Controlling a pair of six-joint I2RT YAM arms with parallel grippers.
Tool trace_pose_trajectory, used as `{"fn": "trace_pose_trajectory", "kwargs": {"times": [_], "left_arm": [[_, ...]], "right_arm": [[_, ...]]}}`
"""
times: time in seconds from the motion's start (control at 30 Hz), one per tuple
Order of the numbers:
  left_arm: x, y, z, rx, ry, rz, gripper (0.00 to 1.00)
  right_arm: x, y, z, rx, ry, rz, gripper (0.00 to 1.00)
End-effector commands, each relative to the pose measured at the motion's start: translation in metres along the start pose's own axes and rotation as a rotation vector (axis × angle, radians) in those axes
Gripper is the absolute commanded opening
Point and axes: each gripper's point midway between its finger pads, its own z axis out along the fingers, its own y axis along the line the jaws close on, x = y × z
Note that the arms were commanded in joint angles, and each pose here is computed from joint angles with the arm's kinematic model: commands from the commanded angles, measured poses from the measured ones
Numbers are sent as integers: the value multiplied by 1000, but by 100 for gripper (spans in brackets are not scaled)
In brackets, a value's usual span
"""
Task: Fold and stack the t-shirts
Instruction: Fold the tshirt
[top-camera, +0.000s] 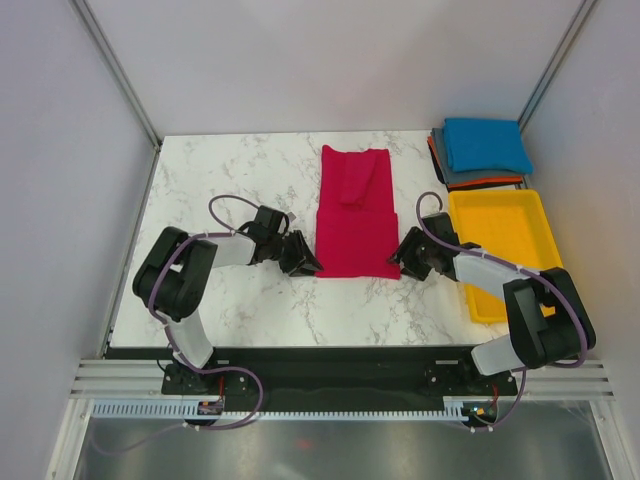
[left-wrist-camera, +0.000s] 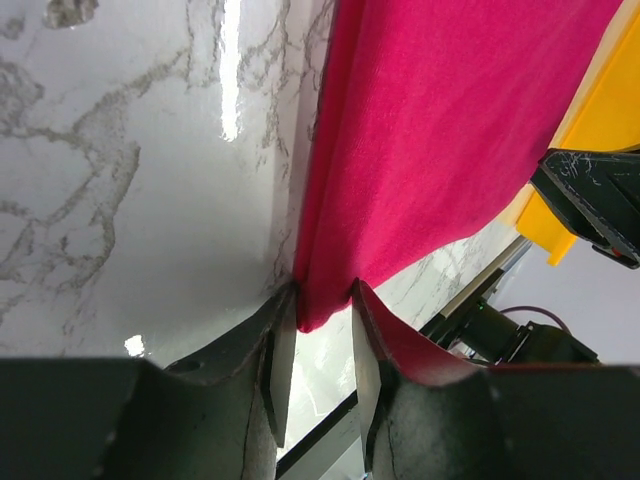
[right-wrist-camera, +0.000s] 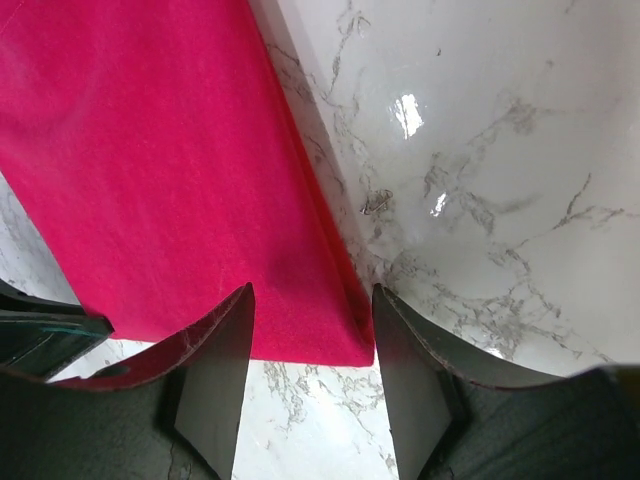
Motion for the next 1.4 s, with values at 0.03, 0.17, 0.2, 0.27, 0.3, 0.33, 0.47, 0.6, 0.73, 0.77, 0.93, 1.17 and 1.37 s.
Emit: {"fn": "trace_pose_trajectory", "kwargs": {"times": [0.03,0.17,0.2,0.27,0.3,0.33,0.47,0.6,0.73,0.77,0.93,1.17,1.37], "left_arm": [[-4,10,8,-49,-27,-11,35],[-5,10,8,-56,-20,-9,29],[-6,10,7,-61,-26,-5,28],[-6,11,6,-69,-31,-3,27],[-5,13,5,-77,-34,-5,27],[-5,13,4,-77,-36,-3,27],[-3,17,4,-92,-31,-8,33],[0,18,3,-96,-31,-10,38],[2,19,-1,-105,-43,-12,40],[2,20,-3,-114,-45,-14,40],[5,19,-2,-117,-36,-3,40],[12,22,0,-140,-31,-12,38],[15,25,3,-149,-23,-13,37]], "right_arm": [[18,-28,3,80,39,14,59],[22,-34,0,98,46,4,60],[24,-37,0,108,53,5,60],[27,-40,0,113,54,10,60],[31,-45,0,119,63,15,60],[32,-46,-1,120,65,18,60],[32,-52,-6,127,38,12,59],[35,-50,-7,113,45,21,58],[37,-49,-7,106,53,33,56],[36,-49,-7,105,50,31,55],[34,-47,-8,99,41,31,49],[46,-48,-9,56,54,82,45],[45,-54,-11,72,31,84,45]]}}
